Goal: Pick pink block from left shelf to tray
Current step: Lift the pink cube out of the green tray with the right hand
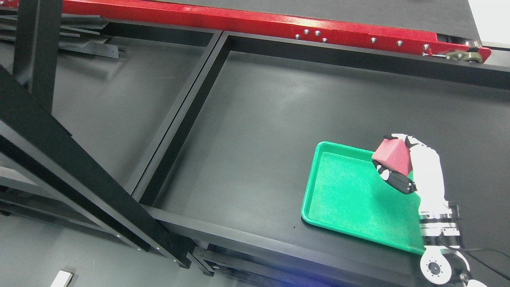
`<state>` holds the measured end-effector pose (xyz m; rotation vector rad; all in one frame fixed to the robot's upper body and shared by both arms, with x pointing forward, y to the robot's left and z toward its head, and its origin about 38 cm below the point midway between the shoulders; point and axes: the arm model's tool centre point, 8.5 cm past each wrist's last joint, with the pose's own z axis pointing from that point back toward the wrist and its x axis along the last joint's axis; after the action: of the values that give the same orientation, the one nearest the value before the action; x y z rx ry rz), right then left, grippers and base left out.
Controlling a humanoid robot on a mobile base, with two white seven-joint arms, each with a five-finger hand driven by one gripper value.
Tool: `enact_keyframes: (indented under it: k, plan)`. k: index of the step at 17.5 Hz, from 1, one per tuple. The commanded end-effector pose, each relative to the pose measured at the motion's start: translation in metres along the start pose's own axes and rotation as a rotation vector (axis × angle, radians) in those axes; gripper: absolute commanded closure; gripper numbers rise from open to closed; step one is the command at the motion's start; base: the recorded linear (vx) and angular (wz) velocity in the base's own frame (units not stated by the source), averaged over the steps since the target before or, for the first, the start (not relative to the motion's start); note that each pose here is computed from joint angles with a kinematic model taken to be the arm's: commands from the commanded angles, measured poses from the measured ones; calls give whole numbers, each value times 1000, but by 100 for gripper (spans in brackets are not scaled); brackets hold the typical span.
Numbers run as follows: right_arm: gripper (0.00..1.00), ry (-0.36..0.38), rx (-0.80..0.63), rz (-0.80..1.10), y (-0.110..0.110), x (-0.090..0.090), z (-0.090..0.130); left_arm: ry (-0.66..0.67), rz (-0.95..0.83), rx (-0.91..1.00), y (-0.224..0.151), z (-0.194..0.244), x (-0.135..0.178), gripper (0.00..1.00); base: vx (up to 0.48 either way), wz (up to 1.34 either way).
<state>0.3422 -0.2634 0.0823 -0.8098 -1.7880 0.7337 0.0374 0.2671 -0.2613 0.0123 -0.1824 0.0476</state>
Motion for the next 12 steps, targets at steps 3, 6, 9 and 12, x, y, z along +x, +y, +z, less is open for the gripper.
enact_keyframes:
  k: [3, 6, 9, 12]
  plan:
    - [97, 9, -113, -26, -26, 5, -1, 8, -4, 18, 12, 2, -5, 0, 0, 0]
    - [97, 11, -111, -26, -25, 5, 0, 8, -4, 18, 12, 2, -5, 0, 0, 0]
    - [97, 12, -109, -26, -25, 5, 1, 8, -4, 18, 12, 2, -5, 0, 0, 0]
    - [97, 16, -104, -25, -24, 4, 3, 8, -4, 18, 12, 2, -5, 0, 0, 0]
